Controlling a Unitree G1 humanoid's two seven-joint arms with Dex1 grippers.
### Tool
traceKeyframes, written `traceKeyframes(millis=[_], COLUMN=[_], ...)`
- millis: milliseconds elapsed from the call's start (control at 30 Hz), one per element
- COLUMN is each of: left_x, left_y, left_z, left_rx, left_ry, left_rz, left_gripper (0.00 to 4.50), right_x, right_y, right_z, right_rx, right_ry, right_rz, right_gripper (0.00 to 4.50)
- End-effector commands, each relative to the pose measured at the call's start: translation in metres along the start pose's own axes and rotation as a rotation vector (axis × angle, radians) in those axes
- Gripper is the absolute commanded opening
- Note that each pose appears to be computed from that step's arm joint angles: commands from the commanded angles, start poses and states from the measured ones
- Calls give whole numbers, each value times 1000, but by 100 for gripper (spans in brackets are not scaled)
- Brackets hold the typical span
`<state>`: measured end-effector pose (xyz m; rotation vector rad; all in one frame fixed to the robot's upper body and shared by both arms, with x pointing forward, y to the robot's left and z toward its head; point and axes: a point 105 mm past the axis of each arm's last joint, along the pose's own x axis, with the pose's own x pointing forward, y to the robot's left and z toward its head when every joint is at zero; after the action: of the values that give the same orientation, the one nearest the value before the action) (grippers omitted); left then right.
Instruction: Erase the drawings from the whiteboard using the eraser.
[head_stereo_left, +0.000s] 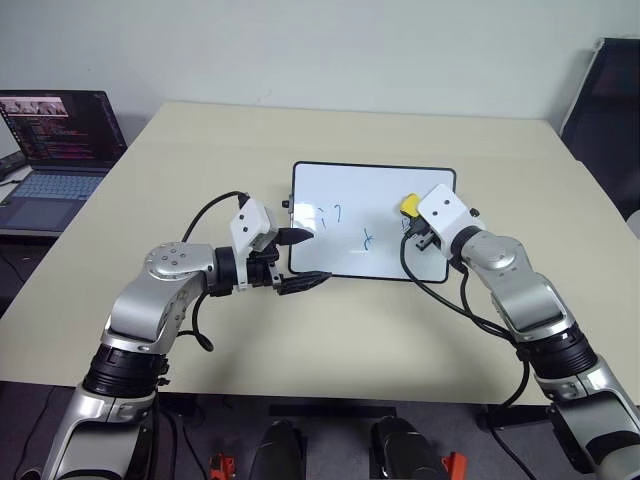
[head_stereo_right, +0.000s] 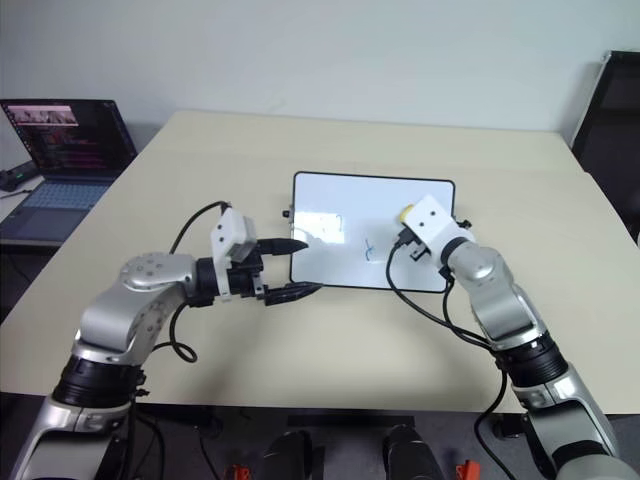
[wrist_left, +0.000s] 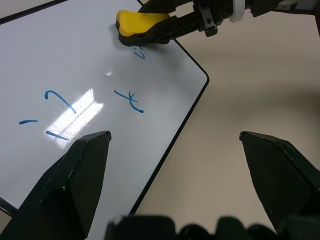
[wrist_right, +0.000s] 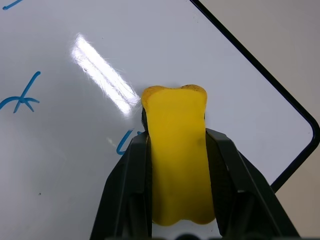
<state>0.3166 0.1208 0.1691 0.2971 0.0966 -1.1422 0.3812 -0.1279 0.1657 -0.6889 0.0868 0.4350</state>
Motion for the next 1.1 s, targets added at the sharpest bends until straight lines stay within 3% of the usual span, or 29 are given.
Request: traceKeyframes(millis=[33,167,367,467,733,967,1100], left_x=[-5,-5,-4,-4,-2,-1,0], left_y=[0,-1,-1,-1,-3,-4,-4], left_z=[13,13,13,13,14,15,15], left_rx=[50,48,47,47,43,43,41], left_ry=[-36,-37,-41,-43,-49,-54,-57], left_rz=[4,2,-6,-9,-14,-20,-23], left_gripper=[450,450,450,450,450,450,450], right_x=[-7,-13,-6,-4,-18,-14,-14], right_y=[17,22,-27,-25,25,-17,-14], right_z=[-25,-27,-8,-9,-36,-27,-28], right_rx=[32,22,-29,-21,-23,-63,-49], right_ry=[96,103,29,31,153,120,123], right_rz=[100,137,-140,-124,177,-47,-28], right_gripper=[112,112,112,112,112,112,112])
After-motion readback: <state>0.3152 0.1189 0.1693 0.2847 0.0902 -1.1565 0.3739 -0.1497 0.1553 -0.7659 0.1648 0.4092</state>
